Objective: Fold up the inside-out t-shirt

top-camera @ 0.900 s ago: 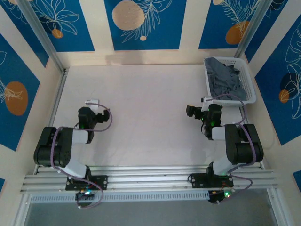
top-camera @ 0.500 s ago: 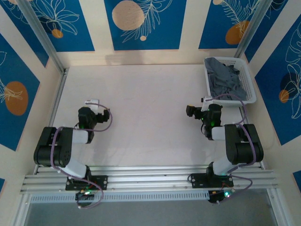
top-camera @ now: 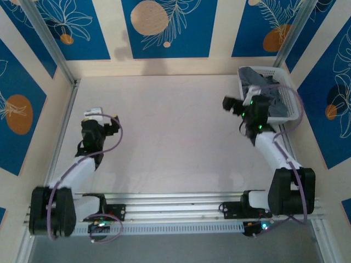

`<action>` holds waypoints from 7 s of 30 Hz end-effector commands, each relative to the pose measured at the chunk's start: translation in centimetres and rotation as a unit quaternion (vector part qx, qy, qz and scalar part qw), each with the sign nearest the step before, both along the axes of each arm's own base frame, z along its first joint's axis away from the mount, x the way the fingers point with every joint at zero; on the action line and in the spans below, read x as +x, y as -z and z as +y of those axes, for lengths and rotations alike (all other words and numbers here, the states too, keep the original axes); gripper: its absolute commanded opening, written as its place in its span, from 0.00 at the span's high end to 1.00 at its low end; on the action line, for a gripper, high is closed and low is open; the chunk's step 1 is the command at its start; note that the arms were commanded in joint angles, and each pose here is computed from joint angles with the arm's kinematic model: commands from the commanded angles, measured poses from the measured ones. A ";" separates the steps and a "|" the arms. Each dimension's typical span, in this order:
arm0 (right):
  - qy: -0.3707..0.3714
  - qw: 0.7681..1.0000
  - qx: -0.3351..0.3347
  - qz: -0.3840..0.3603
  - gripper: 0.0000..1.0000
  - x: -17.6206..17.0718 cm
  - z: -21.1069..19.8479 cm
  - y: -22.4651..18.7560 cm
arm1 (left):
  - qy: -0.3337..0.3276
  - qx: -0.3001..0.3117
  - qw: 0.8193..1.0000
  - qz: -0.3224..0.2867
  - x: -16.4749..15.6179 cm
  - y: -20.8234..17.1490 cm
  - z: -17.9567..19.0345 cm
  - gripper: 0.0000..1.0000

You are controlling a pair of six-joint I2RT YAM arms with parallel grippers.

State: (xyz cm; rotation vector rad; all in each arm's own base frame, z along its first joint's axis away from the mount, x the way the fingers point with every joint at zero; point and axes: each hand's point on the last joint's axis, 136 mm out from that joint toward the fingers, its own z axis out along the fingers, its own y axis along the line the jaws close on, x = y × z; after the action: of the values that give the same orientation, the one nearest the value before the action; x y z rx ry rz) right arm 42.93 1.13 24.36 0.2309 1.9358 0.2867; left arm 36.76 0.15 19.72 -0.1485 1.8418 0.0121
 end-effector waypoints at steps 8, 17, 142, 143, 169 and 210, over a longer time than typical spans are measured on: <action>0.185 0.931 0.197 0.246 0.03 7.9 -11.1 7.3 | 0.189 -0.121 0.973 0.059 -3.7 -4.8 -9.4 0.01; 0.082 0.924 0.238 0.287 0.21 16.9 -10.2 13.5 | 0.200 -0.119 0.968 0.095 -4.7 -3.2 -10.3 0.01; -0.036 0.943 0.186 0.273 1.00 -2.4 10.9 3.9 | -0.120 -0.246 0.844 0.461 -10.7 17.4 -5.1 0.56; -0.034 0.943 0.186 0.273 1.00 -2.5 10.8 3.8 | -0.111 -0.256 0.840 0.465 -10.5 17.7 -5.6 0.58; 0.095 0.966 0.195 -0.138 1.00 -13.3 -1.5 -29.7 | -0.016 -0.220 0.975 -0.017 -8.1 -29.7 0.2 1.00; -0.065 0.944 0.214 0.245 0.01 6.0 6.1 -4.8 | 0.237 -0.154 0.957 0.057 9.5 -19.3 -9.6 0.04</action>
State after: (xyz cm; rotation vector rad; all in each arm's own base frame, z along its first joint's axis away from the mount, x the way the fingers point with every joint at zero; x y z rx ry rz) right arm 54.39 6.28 25.86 0.6034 2.3788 0.7756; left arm 51.56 -3.74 30.95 -0.2766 2.1468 -0.4847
